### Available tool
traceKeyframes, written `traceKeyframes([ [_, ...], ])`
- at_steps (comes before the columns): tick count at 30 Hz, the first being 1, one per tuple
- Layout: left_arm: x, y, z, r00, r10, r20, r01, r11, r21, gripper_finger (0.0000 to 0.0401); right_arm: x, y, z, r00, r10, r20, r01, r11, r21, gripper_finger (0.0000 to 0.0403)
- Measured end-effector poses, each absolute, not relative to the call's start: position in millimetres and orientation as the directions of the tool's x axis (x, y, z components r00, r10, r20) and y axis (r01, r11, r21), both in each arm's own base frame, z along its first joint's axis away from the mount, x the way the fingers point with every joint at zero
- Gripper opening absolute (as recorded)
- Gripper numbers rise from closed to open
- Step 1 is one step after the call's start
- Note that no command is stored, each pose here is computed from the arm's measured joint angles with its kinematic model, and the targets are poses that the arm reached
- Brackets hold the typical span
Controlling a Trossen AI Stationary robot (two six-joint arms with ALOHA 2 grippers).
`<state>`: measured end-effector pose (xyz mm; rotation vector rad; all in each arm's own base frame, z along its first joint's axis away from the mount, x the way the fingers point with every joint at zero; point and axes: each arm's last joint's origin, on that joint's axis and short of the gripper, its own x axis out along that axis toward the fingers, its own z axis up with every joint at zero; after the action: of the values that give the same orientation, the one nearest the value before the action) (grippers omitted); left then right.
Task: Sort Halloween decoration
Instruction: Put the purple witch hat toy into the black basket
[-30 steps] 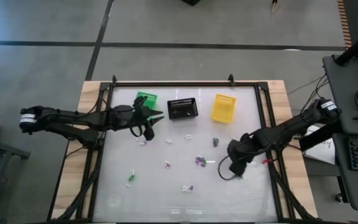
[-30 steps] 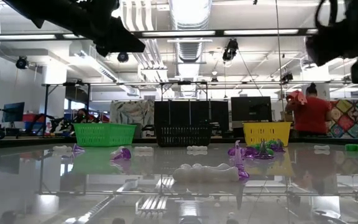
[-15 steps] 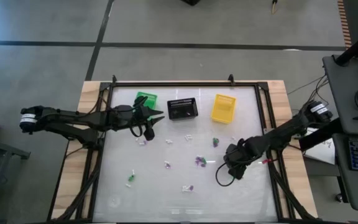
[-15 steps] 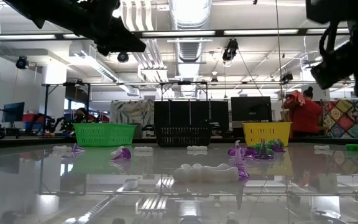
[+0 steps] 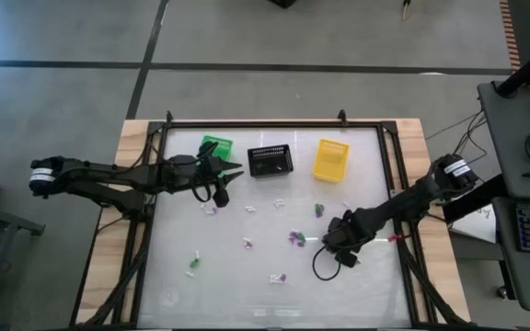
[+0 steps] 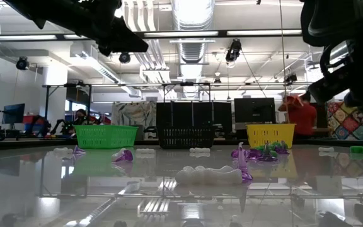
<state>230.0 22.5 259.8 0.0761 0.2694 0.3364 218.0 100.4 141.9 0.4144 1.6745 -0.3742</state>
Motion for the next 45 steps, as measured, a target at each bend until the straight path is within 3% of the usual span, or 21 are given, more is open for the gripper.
traceKeyframes([
  [4,230.1,22.5,259.8,0.909,0.336,-0.248,-0.315,0.941,0.122,0.0078,218.9,100.8,140.6,-0.122,0.059,-0.991,0.445,0.896,-0.001,0.0014],
  [13,230.2,22.5,260.4,0.910,0.336,-0.242,-0.315,0.941,0.120,0.0078,215.5,96.0,166.8,0.047,0.021,-0.999,0.440,0.897,0.039,0.0009],
  [19,230.4,22.5,261.1,0.912,0.336,-0.235,-0.318,0.942,0.111,0.0078,222.0,87.0,199.7,0.374,-0.069,-0.925,0.422,0.901,0.104,0.0009],
  [24,230.5,22.5,261.5,0.913,0.335,-0.232,-0.318,0.942,0.109,0.0078,242.3,71.0,226.3,0.665,-0.122,-0.737,0.348,0.923,0.161,0.0009],
  [29,230.5,22.5,261.6,0.913,0.335,-0.231,-0.319,0.942,0.106,0.0078,266.8,48.6,240.0,0.837,-0.167,-0.522,0.260,0.959,0.110,0.0009],
  [34,230.6,22.5,261.9,0.914,0.336,-0.228,-0.320,0.942,0.105,0.0078,290.3,17.7,241.3,0.903,-0.249,-0.349,0.262,0.965,-0.012,0.0009],
  [39,230.6,22.5,261.8,0.914,0.335,-0.229,-0.319,0.942,0.104,0.0078,315.7,-24.4,231.0,0.905,-0.378,-0.193,0.377,0.925,-0.044,0.0009],
  [45,230.5,22.5,261.5,0.913,0.336,-0.232,-0.323,0.942,0.090,0.0078,332.2,-77.9,185.2,0.831,-0.513,-0.213,0.538,0.840,0.074,0.0009],
])
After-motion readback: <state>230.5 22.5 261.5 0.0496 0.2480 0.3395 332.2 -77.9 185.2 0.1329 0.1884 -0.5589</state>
